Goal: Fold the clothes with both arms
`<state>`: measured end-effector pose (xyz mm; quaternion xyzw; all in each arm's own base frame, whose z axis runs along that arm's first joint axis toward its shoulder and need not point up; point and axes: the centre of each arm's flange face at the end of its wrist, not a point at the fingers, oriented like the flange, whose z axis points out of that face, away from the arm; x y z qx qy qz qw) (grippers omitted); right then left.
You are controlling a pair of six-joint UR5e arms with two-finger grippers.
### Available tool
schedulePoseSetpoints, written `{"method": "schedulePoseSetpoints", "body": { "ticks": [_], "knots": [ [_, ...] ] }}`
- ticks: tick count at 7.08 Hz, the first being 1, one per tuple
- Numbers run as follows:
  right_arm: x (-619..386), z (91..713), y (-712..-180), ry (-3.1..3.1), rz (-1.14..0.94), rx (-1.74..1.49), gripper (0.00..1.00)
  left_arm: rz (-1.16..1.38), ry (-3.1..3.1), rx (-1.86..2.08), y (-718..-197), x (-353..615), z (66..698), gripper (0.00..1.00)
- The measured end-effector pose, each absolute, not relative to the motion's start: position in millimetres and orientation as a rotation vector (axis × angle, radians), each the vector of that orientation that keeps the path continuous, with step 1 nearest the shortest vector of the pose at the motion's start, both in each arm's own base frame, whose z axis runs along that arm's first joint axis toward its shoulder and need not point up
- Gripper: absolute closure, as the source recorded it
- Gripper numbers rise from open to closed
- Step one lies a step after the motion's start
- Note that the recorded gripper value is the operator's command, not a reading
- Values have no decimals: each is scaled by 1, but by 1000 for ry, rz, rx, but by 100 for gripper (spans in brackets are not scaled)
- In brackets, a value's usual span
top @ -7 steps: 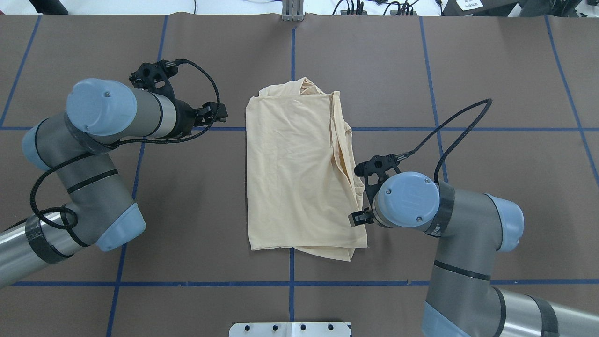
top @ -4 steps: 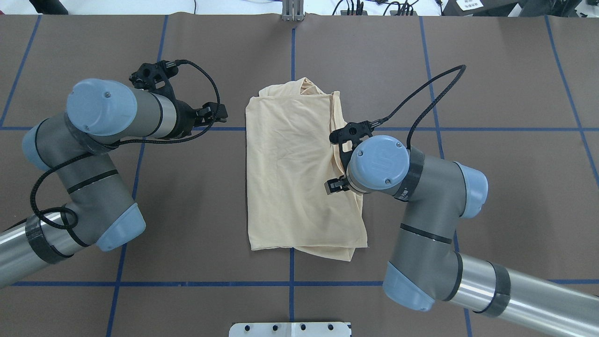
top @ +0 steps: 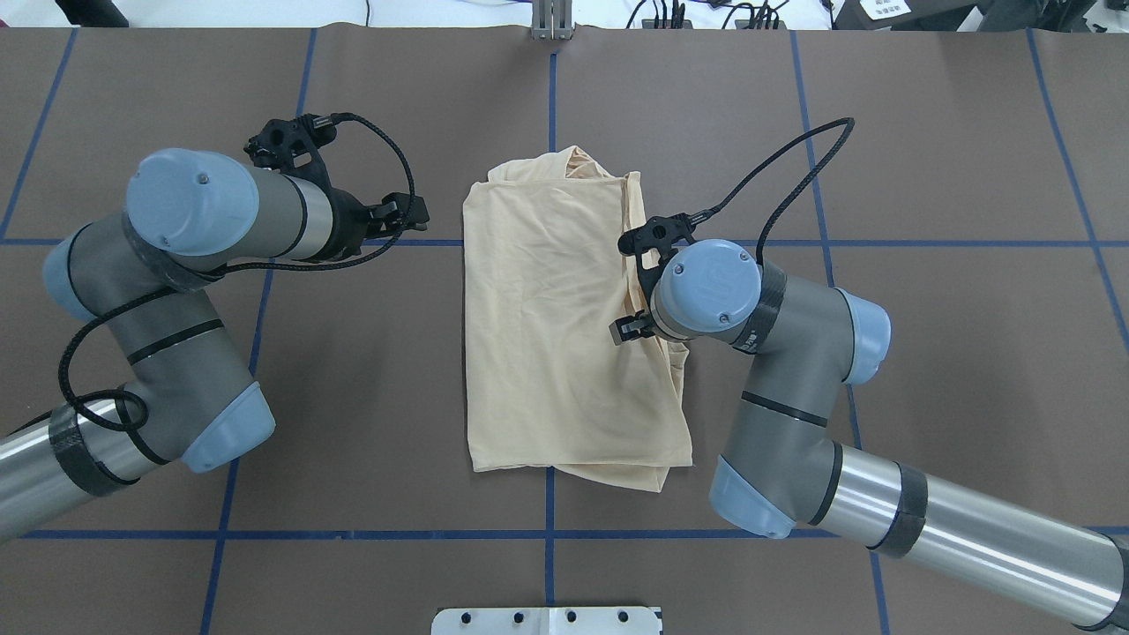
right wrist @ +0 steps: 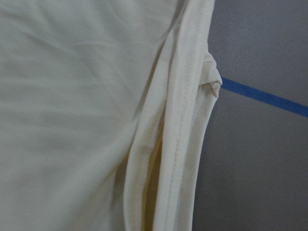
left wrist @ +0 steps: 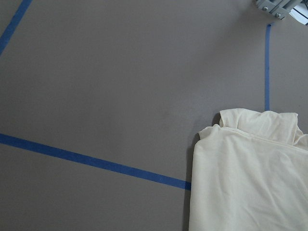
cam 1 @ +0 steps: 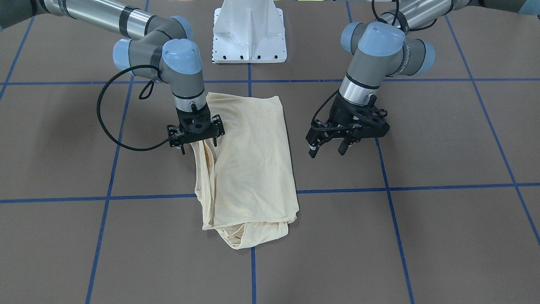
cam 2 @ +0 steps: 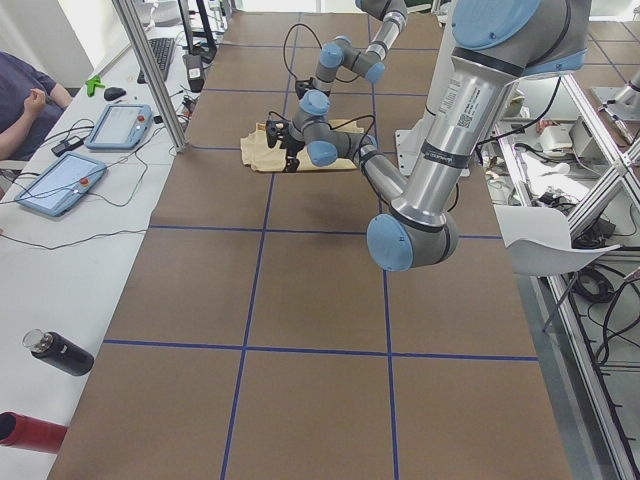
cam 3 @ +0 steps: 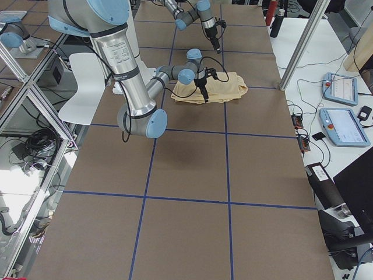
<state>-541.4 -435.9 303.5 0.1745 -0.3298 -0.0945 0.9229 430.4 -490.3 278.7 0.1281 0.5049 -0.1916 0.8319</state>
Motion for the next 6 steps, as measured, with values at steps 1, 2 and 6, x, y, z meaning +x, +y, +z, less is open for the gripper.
{"method": "schedulePoseSetpoints", "body": {
  "ticks": [1,2,6],
  "knots": [
    [-541,311,-438,-668,-198,349,0,-407,1072,272,-490,431,278,0],
    [-539,318,-442,-660,-203,338,0,-409,1074,271,-491,431,277,0],
    [-478,369,-483,-641,-242,266,0,-414,1076,268,-491,431,275,0]
  ]
}}
